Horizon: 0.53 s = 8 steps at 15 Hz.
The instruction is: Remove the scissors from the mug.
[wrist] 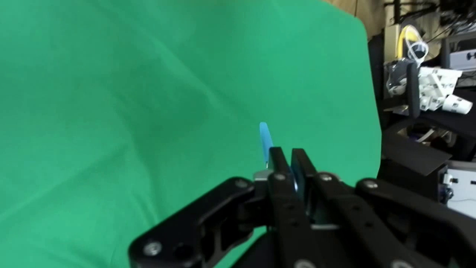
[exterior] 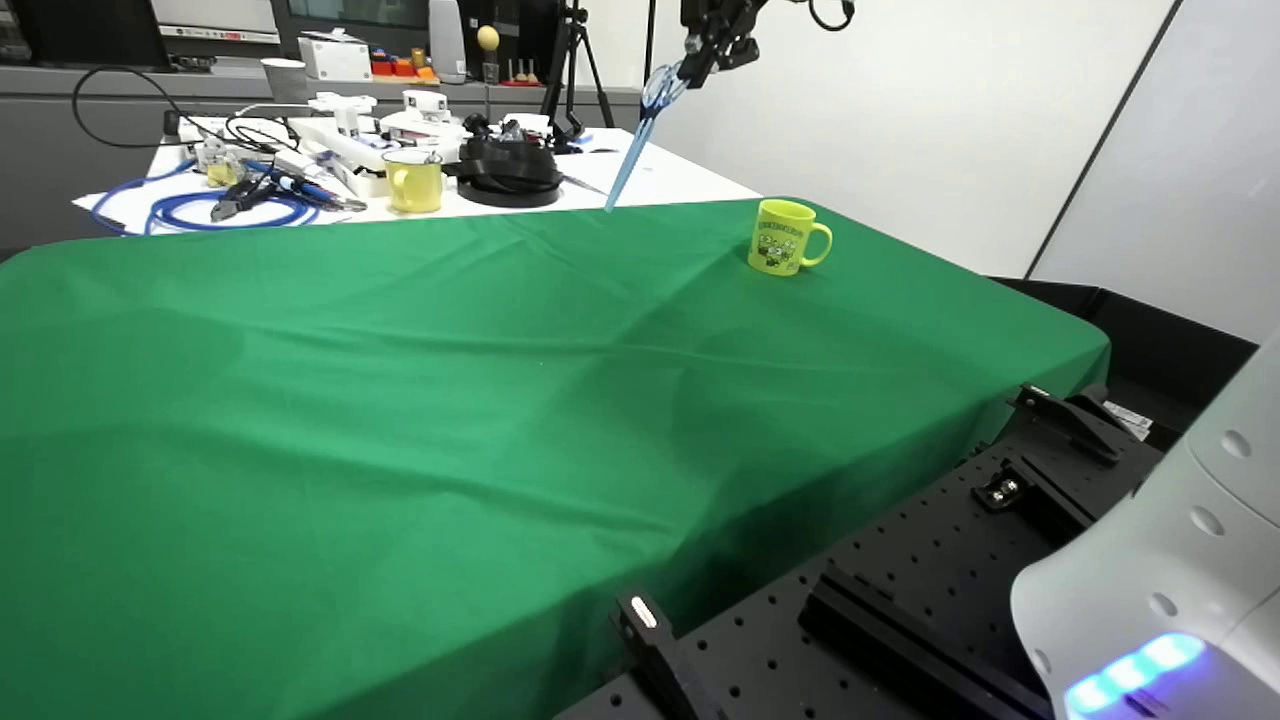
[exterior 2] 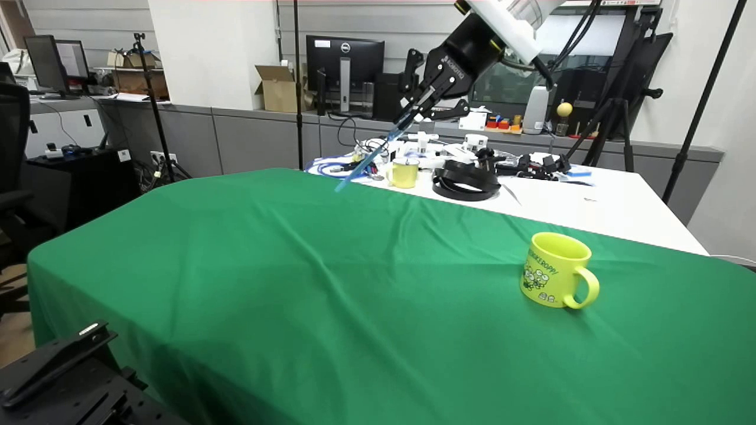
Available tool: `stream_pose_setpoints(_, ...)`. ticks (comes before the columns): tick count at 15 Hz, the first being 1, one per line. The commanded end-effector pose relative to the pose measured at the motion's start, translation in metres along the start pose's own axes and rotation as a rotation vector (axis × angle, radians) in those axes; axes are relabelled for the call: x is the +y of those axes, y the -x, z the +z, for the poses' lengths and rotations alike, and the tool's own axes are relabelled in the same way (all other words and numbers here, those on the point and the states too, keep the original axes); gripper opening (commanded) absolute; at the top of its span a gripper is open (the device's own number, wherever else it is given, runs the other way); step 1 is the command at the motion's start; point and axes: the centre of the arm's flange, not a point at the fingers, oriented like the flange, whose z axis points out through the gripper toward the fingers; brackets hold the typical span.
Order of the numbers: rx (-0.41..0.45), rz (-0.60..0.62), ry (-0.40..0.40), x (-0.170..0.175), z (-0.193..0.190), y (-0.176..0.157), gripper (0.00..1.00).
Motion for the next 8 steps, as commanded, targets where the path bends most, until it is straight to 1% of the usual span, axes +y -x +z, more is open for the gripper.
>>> stream_pose_setpoints(1,-0.133,-0.016,-0.103,0.012,0.021,-0.010,0.02)
stream_pose_setpoints(3,-0.214,-0.052,-0.168,0.019,0.043,-0.011,0.02)
stream_pose_setpoints(4,-0.245,-0.063,-0.187,0.023,0.053,-0.012,0.02)
stream_pose_setpoints(5,-0.274,-0.075,-0.204,0.028,0.064,-0.013,0.02)
stream_pose_setpoints(8,-0.328,-0.078,-0.218,0.050,0.093,-0.016,0.02)
